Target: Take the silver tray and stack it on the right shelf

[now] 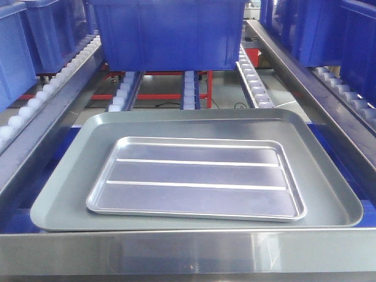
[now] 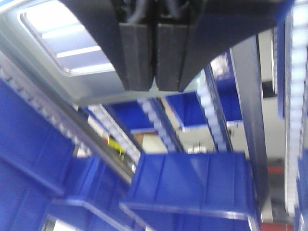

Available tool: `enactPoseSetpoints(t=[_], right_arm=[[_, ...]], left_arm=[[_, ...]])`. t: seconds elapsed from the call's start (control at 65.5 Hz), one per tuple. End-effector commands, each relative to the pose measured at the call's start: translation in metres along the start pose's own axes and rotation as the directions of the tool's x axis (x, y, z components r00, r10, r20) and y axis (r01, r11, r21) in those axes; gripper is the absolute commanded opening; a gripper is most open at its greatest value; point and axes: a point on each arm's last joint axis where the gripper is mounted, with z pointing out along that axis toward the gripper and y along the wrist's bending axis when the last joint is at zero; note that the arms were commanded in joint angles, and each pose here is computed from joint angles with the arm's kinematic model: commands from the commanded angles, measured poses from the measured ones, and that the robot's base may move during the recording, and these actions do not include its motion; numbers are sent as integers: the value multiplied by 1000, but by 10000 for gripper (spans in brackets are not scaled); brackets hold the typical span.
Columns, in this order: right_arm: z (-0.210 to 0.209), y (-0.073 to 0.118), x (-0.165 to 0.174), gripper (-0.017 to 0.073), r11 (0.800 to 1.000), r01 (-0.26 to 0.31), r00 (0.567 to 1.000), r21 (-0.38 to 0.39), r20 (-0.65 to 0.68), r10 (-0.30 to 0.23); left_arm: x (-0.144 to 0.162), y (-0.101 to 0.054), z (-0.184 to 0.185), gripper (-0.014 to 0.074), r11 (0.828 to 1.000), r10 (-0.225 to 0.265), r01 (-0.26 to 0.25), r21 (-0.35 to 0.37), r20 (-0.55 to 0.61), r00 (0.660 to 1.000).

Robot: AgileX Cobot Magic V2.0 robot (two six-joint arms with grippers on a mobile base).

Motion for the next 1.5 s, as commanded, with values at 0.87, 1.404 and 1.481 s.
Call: enactPoseSetpoints(t=[0.87,1.404,1.481], right_arm=[[-35,-17,49,50,980,-9,987,199,161,-24],[-41,-33,81,50,877,-101,921,470,378,-97],[-41,-33,80,50,877,-101,920,470,379,-97]], left_arm=[[-17,-4,-8,-95,999,12,-18,49,125,992],[-17,-4,-8,-96,999,12,-18,49,125,992],[-17,-4,-8,-95,999,12,-18,49,125,992]])
